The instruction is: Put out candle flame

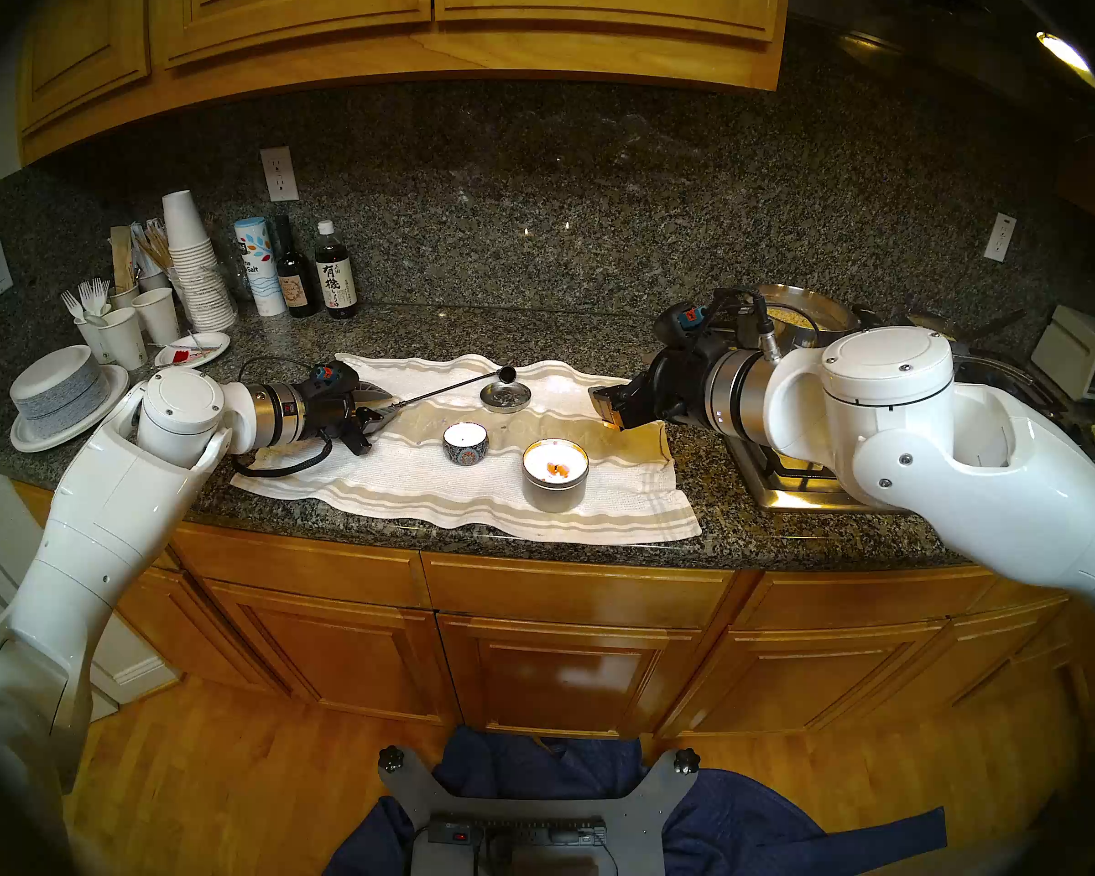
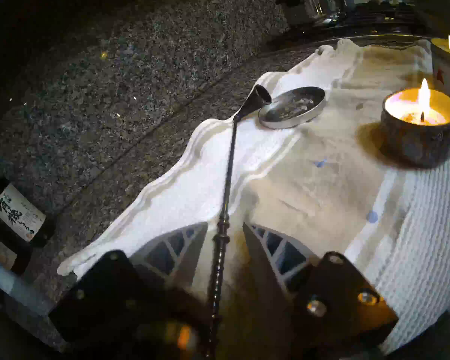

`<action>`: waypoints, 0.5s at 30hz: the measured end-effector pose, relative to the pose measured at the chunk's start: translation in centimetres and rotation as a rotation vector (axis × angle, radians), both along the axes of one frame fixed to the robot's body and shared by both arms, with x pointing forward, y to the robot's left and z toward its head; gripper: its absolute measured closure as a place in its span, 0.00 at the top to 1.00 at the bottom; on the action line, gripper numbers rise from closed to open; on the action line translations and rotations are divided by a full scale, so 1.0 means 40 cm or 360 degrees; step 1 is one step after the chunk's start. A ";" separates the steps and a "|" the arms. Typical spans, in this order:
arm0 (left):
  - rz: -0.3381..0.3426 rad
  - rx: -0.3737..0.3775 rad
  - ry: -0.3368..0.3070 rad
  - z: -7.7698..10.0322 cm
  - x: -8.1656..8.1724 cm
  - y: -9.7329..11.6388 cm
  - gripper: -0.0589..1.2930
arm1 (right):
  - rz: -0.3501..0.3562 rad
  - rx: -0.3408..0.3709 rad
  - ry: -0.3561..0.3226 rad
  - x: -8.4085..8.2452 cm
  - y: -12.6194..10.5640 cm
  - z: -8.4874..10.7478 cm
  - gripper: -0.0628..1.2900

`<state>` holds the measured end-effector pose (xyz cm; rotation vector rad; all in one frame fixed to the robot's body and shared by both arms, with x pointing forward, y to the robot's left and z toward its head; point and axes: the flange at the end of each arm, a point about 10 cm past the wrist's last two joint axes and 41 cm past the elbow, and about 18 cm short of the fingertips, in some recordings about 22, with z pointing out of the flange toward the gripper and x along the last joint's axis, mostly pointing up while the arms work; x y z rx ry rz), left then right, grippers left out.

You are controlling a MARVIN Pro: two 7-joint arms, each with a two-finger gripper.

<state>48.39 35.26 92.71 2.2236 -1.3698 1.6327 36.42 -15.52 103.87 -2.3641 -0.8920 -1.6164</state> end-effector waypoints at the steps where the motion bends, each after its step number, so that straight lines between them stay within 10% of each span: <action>1: 0.0002 -0.0001 0.0003 0.000 0.001 0.001 0.44 | 0.0000 0.0000 0.0000 0.000 0.000 0.000 0.96; 15: 0.0034 -0.0018 0.0107 -0.002 0.019 0.011 0.39 | 0.0000 0.0000 0.0000 0.000 0.000 0.000 0.96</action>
